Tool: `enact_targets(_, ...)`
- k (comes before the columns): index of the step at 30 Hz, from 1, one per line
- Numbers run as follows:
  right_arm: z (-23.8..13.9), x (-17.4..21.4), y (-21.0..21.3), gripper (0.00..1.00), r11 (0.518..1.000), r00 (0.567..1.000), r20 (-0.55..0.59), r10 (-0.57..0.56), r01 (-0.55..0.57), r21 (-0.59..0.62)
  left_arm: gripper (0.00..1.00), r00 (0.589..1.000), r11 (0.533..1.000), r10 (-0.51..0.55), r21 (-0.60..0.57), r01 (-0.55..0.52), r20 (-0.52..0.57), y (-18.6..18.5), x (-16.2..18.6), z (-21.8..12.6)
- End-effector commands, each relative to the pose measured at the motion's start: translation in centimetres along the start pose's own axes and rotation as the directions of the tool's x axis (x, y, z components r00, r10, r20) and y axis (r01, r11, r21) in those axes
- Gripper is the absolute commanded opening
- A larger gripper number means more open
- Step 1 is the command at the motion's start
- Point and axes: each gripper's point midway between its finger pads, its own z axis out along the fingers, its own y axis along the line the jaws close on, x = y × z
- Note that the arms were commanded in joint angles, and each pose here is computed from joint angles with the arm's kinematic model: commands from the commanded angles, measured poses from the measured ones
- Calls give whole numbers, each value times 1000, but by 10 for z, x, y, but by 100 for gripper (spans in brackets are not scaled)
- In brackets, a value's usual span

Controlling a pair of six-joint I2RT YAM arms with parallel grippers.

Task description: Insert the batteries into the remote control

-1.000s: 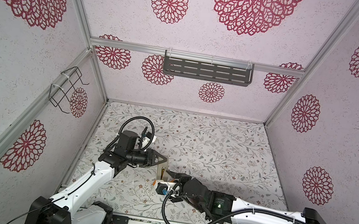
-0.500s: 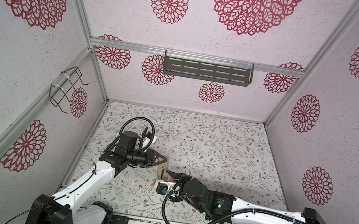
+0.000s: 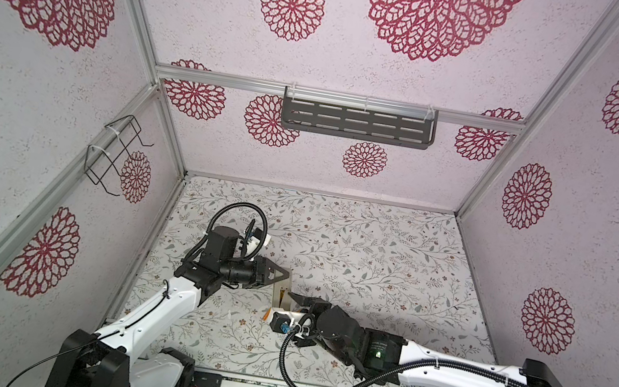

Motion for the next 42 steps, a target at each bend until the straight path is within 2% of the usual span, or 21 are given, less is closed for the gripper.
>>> enact_targets(1,6,10,-15,54,996,998,-19,64,-63,57,0,1000,999,21,26,-22,20,1,-8,3)
enact_targets(13,22,42,-16,54,989,988,-57,146,-144,46,0,998,1000,4,31,-6,65,15,-34,21)
enact_targets(16,34,73,-23,54,977,973,-104,207,-201,70,0,993,1000,-12,1,12,116,26,-51,31)
enact_targets(27,37,108,-23,53,961,950,-153,274,-265,77,0,988,999,-46,-19,50,145,51,-63,58)
enact_targets(33,35,116,-32,53,948,937,-160,311,-295,117,0,986,992,-24,-115,43,165,64,-65,54)
enact_targets(42,24,116,-52,54,916,904,-180,388,-355,189,0,977,970,26,-243,27,214,66,-65,29)
